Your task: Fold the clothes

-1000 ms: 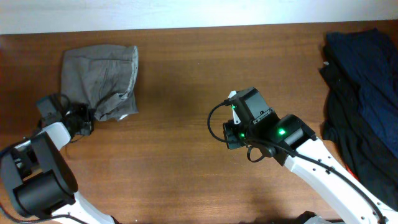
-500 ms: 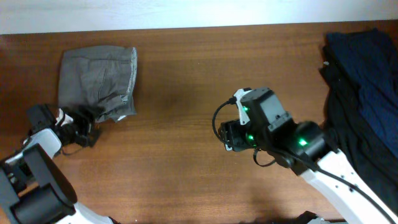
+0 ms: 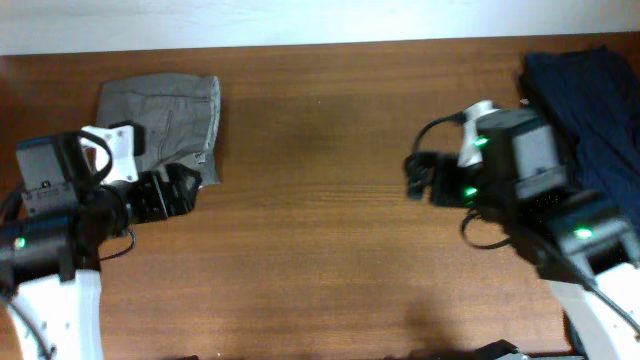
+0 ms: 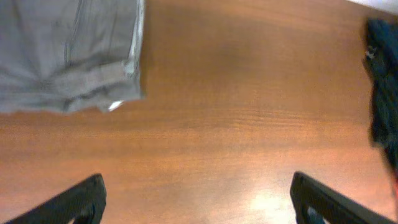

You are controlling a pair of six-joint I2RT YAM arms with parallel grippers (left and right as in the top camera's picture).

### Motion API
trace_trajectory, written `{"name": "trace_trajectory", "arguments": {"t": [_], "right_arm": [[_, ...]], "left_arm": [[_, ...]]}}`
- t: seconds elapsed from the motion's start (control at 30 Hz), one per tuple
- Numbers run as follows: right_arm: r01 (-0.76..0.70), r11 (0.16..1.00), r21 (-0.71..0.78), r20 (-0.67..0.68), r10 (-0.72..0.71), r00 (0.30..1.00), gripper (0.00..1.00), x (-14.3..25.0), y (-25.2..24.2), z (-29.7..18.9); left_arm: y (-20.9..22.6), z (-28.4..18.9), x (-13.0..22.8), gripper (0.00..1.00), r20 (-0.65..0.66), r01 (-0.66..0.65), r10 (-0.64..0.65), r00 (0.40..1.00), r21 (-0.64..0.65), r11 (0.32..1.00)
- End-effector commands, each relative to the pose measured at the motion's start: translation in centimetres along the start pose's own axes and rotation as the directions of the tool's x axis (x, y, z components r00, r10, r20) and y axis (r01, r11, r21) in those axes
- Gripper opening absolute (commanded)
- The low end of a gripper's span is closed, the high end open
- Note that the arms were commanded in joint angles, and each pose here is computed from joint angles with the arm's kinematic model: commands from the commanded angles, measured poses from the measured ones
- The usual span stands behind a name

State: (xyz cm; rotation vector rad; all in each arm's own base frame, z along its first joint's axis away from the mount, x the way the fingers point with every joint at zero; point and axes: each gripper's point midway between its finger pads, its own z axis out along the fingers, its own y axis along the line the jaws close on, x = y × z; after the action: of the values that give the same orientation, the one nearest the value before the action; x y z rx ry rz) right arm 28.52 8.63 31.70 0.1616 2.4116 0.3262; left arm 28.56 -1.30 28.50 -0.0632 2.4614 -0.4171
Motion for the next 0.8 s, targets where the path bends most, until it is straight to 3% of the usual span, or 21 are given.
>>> {"name": "trace_trajectory", "arguments": {"t": [0.0,0.13,0.3,0.77], "right_arm": [[0.007,0.999,0.052,0.084,-0.011,0.996,0.99,-2.2,-2.0,-4.1],[0.127,0.990,0.059,0.122,-0.134,0.983,0.99,-1.4,-2.4,-8.7],[0.137,0.989,0.051,0.165,-0.144,0.976,0.99,0.2,-2.9,-11.5],[0.138,0.989,0.046,0.188,-0.144,0.972,0.99,0.4,-2.9,-12.3]], "left_arm": [[-2.3,-4.6,0.1,0.95,-0.025,-0.250,0.248,0.968,-0.115,0.962],[-3.5,-7.7,2.2,0.99,-0.065,-0.315,0.308,0.949,-0.141,0.939],[-3.7,-9.0,3.0,0.99,-0.042,-0.318,0.316,0.948,-0.147,0.936],[-3.8,-9.1,2.7,0.99,-0.024,-0.320,0.320,0.947,-0.146,0.936]]}}
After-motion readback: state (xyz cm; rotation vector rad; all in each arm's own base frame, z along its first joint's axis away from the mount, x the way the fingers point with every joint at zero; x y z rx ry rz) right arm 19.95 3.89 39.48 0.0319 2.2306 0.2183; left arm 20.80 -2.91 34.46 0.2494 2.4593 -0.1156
